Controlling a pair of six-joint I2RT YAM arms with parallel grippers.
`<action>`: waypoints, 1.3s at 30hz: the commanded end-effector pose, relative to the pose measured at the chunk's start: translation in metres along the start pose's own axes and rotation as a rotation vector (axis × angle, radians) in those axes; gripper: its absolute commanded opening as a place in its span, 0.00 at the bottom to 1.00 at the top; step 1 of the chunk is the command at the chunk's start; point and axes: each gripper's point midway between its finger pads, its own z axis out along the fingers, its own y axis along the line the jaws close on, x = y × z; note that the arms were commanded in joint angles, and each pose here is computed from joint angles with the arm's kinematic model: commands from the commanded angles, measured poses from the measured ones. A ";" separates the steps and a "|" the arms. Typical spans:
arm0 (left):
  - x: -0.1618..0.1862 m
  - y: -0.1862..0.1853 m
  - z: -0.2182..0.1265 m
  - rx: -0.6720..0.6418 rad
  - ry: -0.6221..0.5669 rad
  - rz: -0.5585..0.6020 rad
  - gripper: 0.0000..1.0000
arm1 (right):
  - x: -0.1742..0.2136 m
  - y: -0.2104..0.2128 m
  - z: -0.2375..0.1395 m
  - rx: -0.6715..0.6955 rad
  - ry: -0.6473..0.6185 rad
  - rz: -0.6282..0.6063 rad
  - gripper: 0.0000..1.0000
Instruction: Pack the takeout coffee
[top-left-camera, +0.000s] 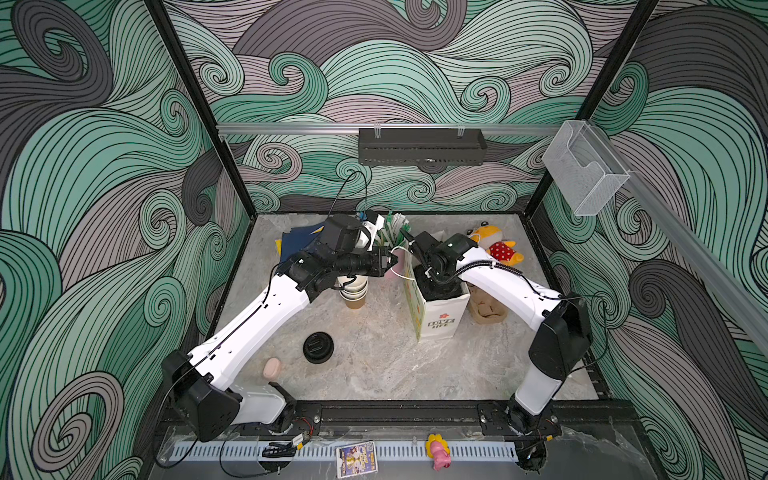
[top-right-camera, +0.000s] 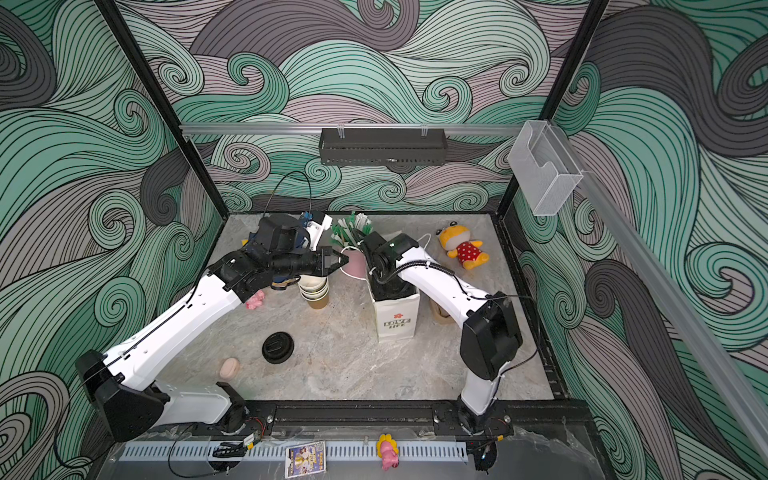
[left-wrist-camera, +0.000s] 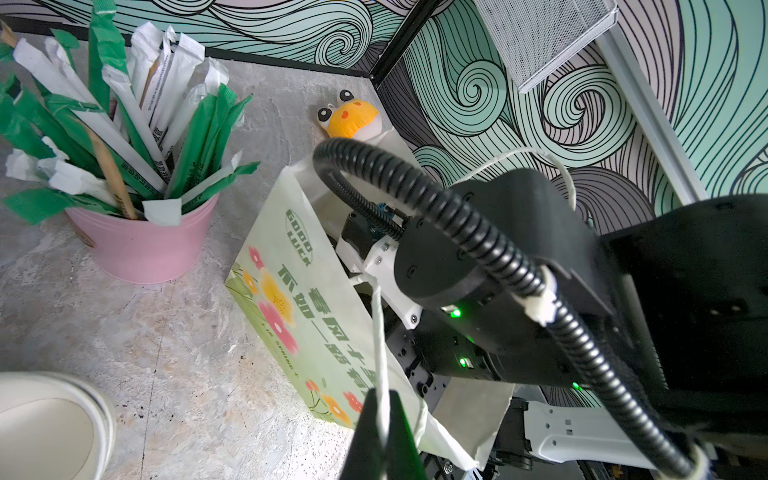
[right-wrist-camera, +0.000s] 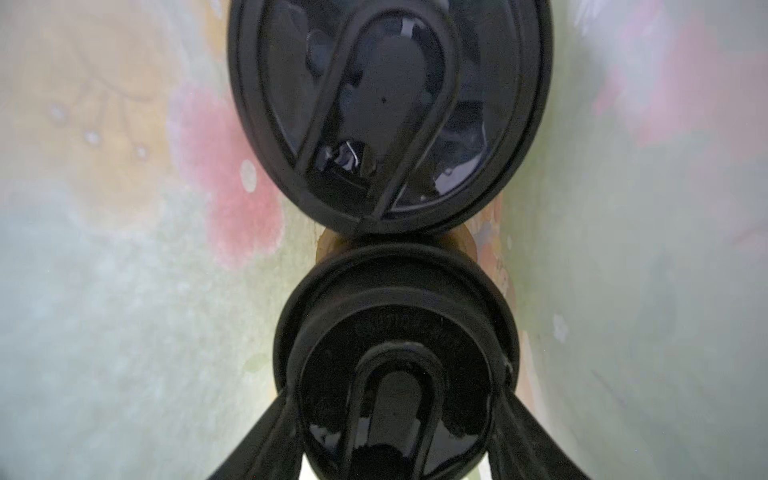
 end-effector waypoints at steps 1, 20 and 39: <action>-0.013 -0.005 -0.005 0.007 -0.025 0.021 0.00 | -0.004 -0.004 -0.009 0.021 -0.012 -0.009 0.53; -0.012 -0.004 -0.002 0.010 -0.018 0.019 0.00 | -0.019 0.012 0.018 -0.057 -0.014 0.021 0.53; -0.013 -0.003 -0.003 0.011 -0.021 0.018 0.00 | -0.010 0.003 0.049 0.007 0.049 -0.004 0.52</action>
